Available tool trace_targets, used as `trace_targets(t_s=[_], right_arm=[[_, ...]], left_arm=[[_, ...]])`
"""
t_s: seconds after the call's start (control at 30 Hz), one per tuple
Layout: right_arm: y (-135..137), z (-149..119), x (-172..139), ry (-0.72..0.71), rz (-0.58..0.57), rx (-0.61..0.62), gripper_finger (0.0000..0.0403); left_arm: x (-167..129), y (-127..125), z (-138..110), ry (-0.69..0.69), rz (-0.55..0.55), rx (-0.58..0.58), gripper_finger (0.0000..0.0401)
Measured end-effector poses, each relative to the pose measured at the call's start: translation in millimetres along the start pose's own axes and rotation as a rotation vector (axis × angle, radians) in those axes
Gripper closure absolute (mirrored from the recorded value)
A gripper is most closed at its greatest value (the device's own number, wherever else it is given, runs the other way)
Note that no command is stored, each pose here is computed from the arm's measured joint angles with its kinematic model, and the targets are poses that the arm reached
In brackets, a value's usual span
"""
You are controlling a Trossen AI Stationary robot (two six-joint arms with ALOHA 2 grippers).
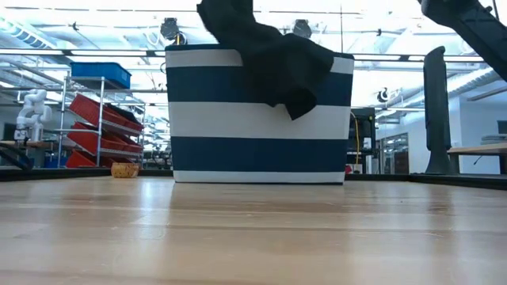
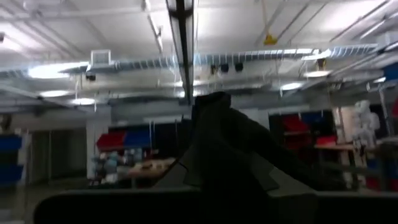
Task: Sort clothes
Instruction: Put the black sweatshirt into the blue laundry bin
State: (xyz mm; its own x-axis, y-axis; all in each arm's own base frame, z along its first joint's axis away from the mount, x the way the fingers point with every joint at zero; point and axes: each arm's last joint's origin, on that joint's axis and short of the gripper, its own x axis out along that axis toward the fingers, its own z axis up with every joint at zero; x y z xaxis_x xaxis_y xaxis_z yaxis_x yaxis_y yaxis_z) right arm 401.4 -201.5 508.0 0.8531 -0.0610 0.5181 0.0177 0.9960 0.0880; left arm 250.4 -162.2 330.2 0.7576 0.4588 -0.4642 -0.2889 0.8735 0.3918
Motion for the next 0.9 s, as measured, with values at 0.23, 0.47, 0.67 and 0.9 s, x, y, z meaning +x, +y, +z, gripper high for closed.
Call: trace_targets(t_s=[0.23, 0.47, 0.67, 0.9], right_arm=[[-21, 1, -17, 0.255, -0.111, -0.052, 0.0367], [-28, 58, -33, 0.045, -0.202, -0.154, 0.0367], [-21, 98, -42, -0.229, -0.125, -0.178, 0.0367], [-8, 145, -63, -0.522, -0.130, -0.227, 0.0367]], left_arm=[[0, -1, 0, 0.004, -0.010, -0.021, 0.0202], [-2, -2, -1, 0.006, -0.022, -0.017, 0.0202], [1, 1, -1, 0.015, -0.010, -0.018, 0.0202], [3, 7, 1, 0.013, 0.004, -0.037, 0.0202]])
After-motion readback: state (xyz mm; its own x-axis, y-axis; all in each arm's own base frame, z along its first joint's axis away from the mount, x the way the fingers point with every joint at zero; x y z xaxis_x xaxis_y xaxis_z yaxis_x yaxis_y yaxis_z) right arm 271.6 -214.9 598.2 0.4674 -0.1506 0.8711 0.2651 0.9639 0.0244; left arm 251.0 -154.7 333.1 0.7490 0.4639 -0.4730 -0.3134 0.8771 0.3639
